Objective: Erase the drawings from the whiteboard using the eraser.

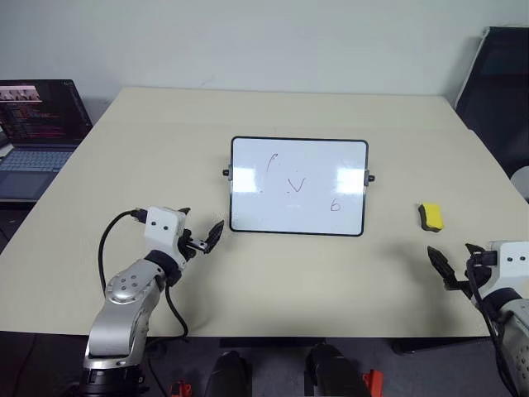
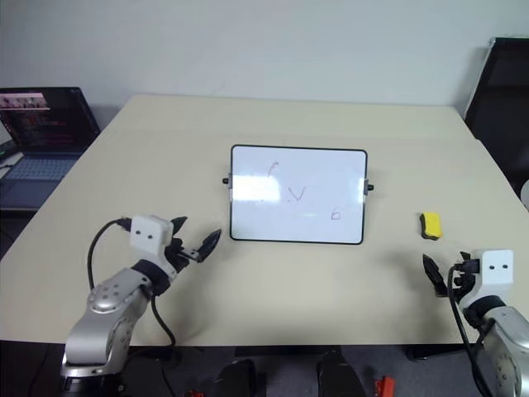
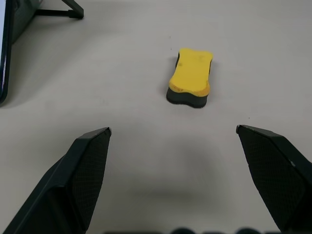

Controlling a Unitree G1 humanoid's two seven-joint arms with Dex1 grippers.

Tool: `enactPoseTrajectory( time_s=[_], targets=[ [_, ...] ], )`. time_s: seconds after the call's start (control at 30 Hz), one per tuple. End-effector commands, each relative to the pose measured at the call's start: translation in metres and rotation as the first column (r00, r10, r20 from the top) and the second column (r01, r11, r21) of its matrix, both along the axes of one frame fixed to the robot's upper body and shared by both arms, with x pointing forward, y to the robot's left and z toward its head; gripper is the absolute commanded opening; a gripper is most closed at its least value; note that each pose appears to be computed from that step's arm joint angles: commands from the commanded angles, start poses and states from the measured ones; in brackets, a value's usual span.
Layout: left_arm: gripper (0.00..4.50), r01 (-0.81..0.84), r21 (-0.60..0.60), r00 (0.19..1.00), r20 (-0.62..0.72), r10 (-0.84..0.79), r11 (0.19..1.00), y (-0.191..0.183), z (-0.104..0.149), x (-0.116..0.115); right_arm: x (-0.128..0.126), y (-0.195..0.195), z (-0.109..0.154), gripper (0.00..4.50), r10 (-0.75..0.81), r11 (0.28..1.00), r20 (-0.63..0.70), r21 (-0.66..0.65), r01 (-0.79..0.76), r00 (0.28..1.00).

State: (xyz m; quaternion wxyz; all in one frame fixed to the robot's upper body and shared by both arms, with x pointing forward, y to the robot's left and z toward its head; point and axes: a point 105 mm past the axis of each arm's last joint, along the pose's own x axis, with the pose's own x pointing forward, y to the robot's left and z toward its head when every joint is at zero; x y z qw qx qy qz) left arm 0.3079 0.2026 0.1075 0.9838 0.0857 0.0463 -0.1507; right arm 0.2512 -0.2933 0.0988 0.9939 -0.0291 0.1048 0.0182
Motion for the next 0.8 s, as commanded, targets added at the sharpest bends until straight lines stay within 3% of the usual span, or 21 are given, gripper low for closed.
enactPoseTrajectory(
  time_s=[0.03,0.17,0.33,0.57,0.8],
  targets=[
    [4.47,-0.008,0.027,0.999,0.042,0.007,1.000,-0.003,0.007,0.001,0.004,-0.005,0.019,4.50,-0.019,0.999,0.073,-0.037,0.021,0.997],
    [4.47,-0.051,0.026,0.997,0.056,0.049,0.998,0.002,0.002,-0.004,0.007,0.000,0.014,4.50,0.031,0.999,0.035,0.007,-0.031,0.999],
    [4.47,0.040,-0.003,0.998,0.058,-0.040,0.999,0.002,0.005,-0.018,0.004,0.016,0.017,4.50,0.123,0.992,0.024,-0.009,-0.123,0.992],
    [4.47,0.287,0.021,0.955,0.077,-0.288,0.958,-0.004,0.046,-0.013,0.011,0.041,0.032,4.50,0.180,0.983,0.077,0.004,-0.181,0.981],
    [4.47,0.567,0.068,0.820,0.047,-0.570,0.821,-0.028,0.088,0.002,0.002,0.050,0.068,4.50,0.119,0.993,0.160,-0.036,-0.115,0.980]
  ],
)
